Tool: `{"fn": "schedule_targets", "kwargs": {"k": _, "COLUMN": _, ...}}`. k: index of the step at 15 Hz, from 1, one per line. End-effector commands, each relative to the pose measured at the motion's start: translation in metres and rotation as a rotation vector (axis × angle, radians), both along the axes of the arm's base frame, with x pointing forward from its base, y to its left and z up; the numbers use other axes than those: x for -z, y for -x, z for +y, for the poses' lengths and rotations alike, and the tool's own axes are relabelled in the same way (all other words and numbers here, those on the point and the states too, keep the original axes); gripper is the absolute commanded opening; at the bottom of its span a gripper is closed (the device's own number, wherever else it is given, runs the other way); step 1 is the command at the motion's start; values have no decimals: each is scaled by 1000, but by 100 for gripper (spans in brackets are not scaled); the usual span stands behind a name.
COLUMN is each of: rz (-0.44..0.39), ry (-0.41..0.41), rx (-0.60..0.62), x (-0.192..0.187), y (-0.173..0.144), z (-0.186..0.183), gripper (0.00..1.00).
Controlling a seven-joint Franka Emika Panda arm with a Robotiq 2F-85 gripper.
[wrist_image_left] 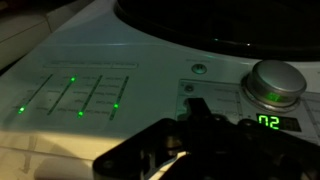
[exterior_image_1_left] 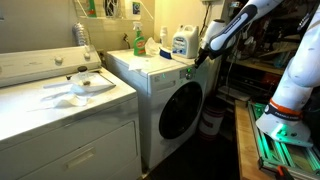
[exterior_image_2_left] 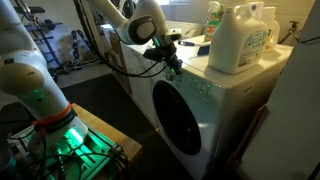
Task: Turn the knob on the washing machine to the right then press one button on the top right
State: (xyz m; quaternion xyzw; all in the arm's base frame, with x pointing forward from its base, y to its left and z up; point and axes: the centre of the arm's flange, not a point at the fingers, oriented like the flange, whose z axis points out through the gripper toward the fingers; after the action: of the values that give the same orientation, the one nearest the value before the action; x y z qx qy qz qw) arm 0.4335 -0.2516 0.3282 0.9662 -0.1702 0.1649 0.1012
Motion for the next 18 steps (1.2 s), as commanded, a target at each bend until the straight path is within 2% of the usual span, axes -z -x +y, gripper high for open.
{"fn": "schedule_targets", "kwargs": {"k": 1, "rz": 1, "ry": -7, "rx": -3, "x": 2, "y": -2, "z": -2, "gripper": 0}}
{"fn": "schedule_targets", "kwargs": {"k": 18, "rz": -23, "ry": 11, "rx": -25, "x": 7, "y": -6, "z": -5, "gripper": 0}}
